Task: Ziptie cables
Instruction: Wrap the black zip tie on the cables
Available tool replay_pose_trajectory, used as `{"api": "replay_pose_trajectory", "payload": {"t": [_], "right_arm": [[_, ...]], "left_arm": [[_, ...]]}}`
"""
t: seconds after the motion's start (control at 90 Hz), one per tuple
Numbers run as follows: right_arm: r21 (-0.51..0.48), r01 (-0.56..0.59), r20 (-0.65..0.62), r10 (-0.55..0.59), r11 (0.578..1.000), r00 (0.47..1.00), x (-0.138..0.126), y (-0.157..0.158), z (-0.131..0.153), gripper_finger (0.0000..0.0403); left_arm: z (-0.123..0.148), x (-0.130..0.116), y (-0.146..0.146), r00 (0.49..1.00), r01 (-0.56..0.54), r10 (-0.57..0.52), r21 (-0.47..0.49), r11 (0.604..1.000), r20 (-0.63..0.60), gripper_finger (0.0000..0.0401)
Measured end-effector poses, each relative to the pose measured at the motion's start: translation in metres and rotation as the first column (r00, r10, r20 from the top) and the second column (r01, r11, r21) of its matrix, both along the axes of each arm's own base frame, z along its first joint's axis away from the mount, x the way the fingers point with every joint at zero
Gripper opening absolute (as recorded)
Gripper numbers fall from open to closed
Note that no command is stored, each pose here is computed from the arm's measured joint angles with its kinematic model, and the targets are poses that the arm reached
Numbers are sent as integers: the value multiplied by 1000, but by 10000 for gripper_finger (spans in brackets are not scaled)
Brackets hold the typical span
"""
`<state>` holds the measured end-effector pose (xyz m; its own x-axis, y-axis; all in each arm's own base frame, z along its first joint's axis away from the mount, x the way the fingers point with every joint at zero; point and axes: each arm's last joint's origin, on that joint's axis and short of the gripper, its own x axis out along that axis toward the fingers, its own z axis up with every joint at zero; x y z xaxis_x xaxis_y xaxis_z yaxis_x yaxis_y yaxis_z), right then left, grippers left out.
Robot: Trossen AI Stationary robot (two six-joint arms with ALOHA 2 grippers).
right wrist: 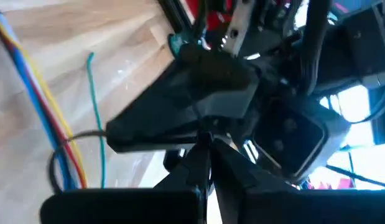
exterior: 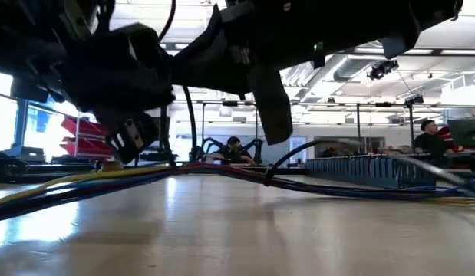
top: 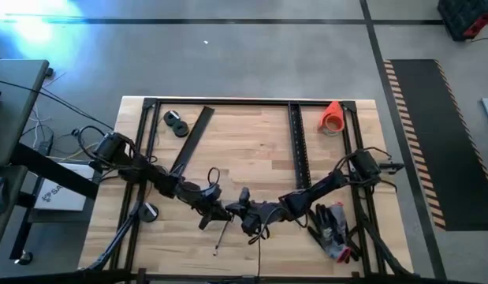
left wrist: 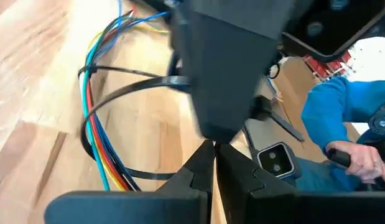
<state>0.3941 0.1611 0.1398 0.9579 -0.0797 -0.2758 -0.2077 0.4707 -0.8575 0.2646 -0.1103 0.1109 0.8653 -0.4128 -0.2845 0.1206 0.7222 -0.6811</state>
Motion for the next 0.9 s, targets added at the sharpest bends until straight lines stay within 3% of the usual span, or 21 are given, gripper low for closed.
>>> {"api": "replay_pose_trajectory", "payload": {"t": [0.333,0.589,0.7,0.8,0.9], "right_arm": [[89,2,-99,7,996,995,1,-10,-9,6],[135,36,-122,-20,990,992,1,-13,-12,111],[187,115,-135,-90,976,987,0,-15,-14,151],[222,173,-171,-136,960,976,-2,-17,-18,165],[274,189,-183,-142,943,973,-2,-17,-19,151]], "left_arm": [[0,0,0,1000,1,-1,-3,1000,1,0],[-1,0,-1,1000,2,-2,-9,1000,-5,0],[-1,0,-1,1000,3,-3,-9,1000,-5,0],[-1,0,-1,1000,3,-3,-9,1000,-5,0],[-1,0,-1,1000,3,-3,-8,1000,-5,0]]}}
